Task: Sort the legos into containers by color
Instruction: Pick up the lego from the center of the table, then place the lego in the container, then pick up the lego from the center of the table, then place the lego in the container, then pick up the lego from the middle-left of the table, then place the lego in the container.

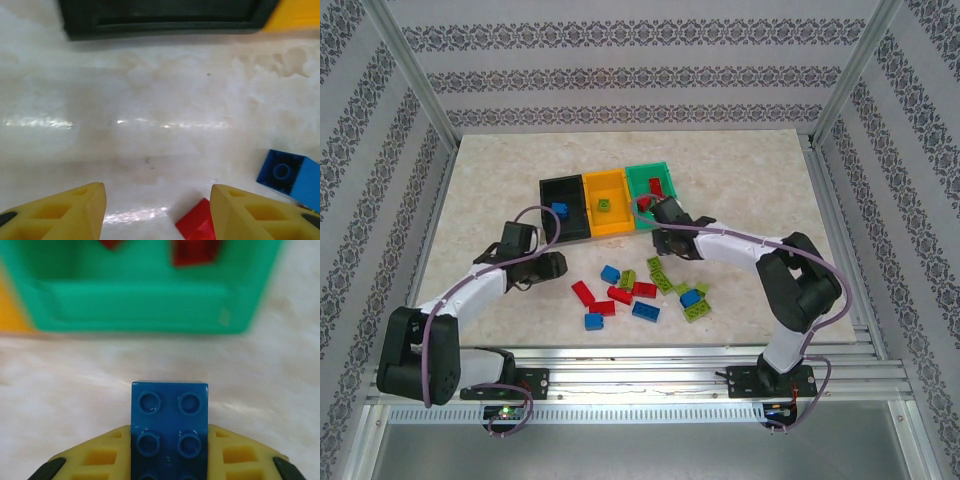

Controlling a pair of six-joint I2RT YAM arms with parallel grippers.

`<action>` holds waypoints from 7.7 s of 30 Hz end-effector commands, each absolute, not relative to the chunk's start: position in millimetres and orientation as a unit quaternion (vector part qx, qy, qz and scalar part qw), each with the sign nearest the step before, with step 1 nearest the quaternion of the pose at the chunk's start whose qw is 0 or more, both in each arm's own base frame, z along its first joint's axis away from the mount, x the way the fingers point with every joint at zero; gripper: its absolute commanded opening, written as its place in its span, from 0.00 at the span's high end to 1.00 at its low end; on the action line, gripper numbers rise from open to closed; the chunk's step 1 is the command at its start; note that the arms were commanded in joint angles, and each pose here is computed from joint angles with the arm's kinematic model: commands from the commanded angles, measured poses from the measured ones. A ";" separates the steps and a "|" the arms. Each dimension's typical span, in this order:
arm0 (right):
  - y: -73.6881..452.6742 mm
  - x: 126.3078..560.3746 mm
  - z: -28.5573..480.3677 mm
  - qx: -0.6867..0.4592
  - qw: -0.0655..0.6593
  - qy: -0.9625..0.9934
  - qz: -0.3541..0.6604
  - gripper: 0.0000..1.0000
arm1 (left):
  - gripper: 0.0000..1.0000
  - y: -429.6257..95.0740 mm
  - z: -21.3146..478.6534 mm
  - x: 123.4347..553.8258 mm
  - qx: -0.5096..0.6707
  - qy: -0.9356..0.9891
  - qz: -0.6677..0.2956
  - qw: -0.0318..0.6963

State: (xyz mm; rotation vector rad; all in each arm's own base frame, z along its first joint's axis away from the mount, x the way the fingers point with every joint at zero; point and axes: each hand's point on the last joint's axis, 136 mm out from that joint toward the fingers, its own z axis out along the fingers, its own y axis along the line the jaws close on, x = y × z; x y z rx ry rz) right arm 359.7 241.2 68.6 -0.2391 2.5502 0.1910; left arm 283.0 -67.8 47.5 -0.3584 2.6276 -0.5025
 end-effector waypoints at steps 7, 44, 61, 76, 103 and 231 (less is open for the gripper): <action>389.3 386.3 147.3 -0.179 0.335 0.897 0.227 0.75 | 0.43 -66.7 59.2 289.4 -0.172 0.914 -0.278 0.239; 261.8 376.8 133.4 -0.119 0.373 0.889 0.236 0.50 | 0.43 -121.7 85.7 288.7 -0.059 0.915 -0.321 0.239; 192.4 366.8 116.5 -0.107 0.387 0.901 0.167 0.48 | 0.42 -186.8 74.0 287.1 0.087 0.955 -0.214 0.188; 190.9 366.9 103.8 -0.103 0.374 0.906 0.168 0.47 | 0.40 -206.0 42.8 284.0 0.190 0.972 -0.082 0.112; 195.7 366.9 99.4 -0.104 0.367 0.907 0.180 0.46 | 0.55 -217.1 46.3 296.8 0.172 0.973 -0.084 0.130; 214.3 364.2 94.6 -0.088 0.357 0.898 0.241 0.46 | 0.50 -186.3 150.7 468.4 0.086 0.949 -0.144 0.268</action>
